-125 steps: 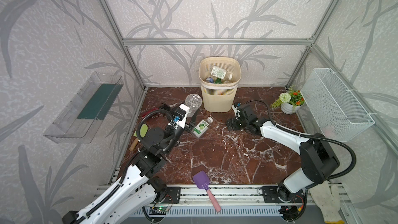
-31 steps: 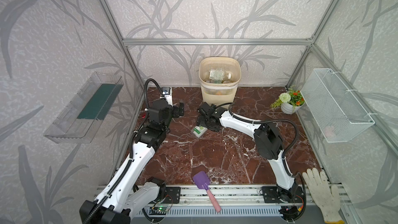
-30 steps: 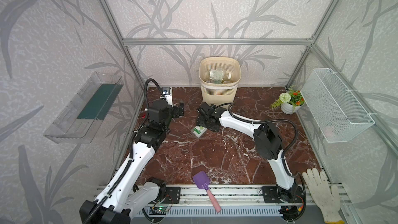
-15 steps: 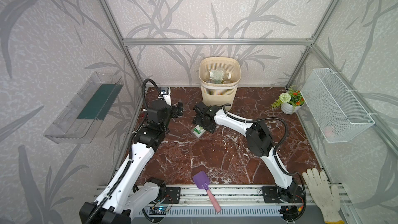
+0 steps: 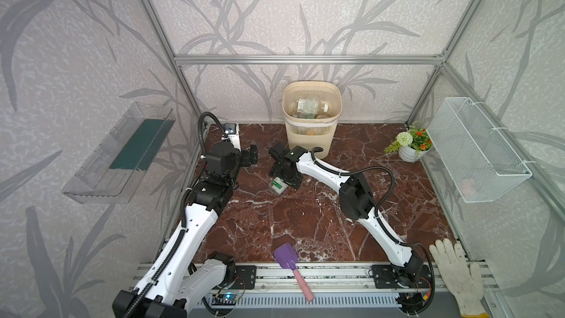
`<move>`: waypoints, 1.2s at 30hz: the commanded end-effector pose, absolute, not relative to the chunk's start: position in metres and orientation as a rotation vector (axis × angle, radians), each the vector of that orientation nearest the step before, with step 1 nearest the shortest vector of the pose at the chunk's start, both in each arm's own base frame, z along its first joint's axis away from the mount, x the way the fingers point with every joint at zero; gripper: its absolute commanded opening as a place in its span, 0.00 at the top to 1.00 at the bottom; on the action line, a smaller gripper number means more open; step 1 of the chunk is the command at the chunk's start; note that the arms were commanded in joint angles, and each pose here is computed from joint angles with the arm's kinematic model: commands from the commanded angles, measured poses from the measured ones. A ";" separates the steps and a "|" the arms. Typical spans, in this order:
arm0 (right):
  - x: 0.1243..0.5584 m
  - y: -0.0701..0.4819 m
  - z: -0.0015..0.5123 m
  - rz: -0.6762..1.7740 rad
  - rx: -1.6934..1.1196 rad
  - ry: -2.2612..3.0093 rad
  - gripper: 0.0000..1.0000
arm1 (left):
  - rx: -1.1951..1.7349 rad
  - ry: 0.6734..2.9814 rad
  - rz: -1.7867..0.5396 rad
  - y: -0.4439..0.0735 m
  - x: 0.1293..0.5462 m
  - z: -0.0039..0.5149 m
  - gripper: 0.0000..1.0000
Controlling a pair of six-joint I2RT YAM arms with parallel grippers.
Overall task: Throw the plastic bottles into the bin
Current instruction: 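Lower the right gripper onto the lime-label clear bottle and grasp it, then lift the lime-label bottle with the right gripper and carry it to the bin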
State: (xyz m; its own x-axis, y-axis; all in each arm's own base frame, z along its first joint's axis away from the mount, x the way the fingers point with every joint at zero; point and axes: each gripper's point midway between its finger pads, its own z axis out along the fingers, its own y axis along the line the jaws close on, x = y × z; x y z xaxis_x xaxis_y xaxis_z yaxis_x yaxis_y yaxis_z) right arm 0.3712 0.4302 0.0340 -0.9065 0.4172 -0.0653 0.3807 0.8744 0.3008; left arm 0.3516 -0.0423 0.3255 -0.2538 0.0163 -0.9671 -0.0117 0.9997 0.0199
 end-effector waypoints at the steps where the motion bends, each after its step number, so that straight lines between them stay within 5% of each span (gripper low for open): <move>1: 0.363 0.416 0.026 0.324 0.650 2.953 0.01 | -0.021 1.797 0.010 -0.040 0.350 0.337 0.05; 11: 0.351 0.379 0.018 0.148 0.608 2.997 0.15 | -0.026 1.796 -0.002 -0.039 0.349 0.338 0.06; 15: 0.351 0.364 0.017 0.165 0.567 2.987 0.32 | -0.029 1.801 -0.001 -0.038 0.350 0.337 0.06; 36: 0.369 0.318 0.073 0.366 0.040 2.663 0.34 | -0.024 1.835 -0.018 -0.042 0.358 0.324 0.08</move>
